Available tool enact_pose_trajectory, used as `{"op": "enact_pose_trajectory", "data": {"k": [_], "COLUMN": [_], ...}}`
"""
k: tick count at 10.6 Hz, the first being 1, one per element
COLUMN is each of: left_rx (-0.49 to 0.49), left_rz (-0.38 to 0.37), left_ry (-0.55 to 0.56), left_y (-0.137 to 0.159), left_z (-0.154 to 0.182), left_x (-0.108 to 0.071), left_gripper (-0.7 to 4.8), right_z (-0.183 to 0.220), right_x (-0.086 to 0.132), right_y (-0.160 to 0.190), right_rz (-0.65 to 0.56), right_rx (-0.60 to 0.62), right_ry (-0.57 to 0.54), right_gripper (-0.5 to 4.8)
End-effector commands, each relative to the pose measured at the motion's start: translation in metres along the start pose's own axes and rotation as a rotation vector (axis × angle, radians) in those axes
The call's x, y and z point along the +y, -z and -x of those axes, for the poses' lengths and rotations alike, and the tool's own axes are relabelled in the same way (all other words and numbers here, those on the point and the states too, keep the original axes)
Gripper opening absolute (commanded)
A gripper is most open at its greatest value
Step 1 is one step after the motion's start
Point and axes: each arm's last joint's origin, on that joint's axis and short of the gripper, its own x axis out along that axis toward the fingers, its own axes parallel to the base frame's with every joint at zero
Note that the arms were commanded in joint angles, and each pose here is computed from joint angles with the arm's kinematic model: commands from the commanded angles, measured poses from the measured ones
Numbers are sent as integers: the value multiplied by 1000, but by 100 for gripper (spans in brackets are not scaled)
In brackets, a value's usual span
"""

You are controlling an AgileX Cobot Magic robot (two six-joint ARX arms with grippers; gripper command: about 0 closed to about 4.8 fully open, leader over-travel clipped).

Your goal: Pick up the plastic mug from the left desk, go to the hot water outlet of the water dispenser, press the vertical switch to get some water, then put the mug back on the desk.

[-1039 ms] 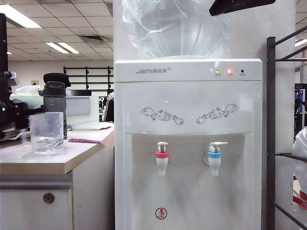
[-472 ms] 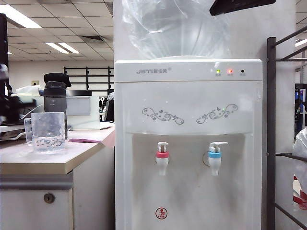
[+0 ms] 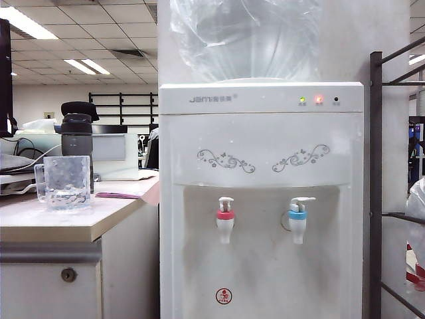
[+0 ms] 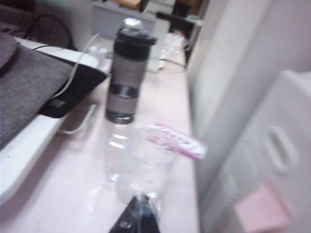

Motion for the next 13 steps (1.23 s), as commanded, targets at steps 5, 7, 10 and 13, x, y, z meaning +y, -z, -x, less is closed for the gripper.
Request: {"op": "enact_pose_trajectory", "data": {"k": [5, 7, 10, 13], "left_rx": [-47, -54, -49, -32], "left_rz": [28, 24, 31, 24], "left_ry": [-65, -68, -67, -71], "left_y": [82, 81, 82, 84], "left_z": [87, 87, 86, 86], "left_x": [9, 9, 9, 9], "left_gripper": [-6, -6, -3, 0], "right_z": [-13, -13, -9, 7], "right_x": [-13, -15, -24, -54], "right_y": [155, 153, 145, 150], "right_rz": [-96, -68, -41, -181], "right_rx": [-67, -83, -167, -168], "right_ry": [188, 255, 388, 567], "right_gripper": [-1, -2, -2, -1]}}
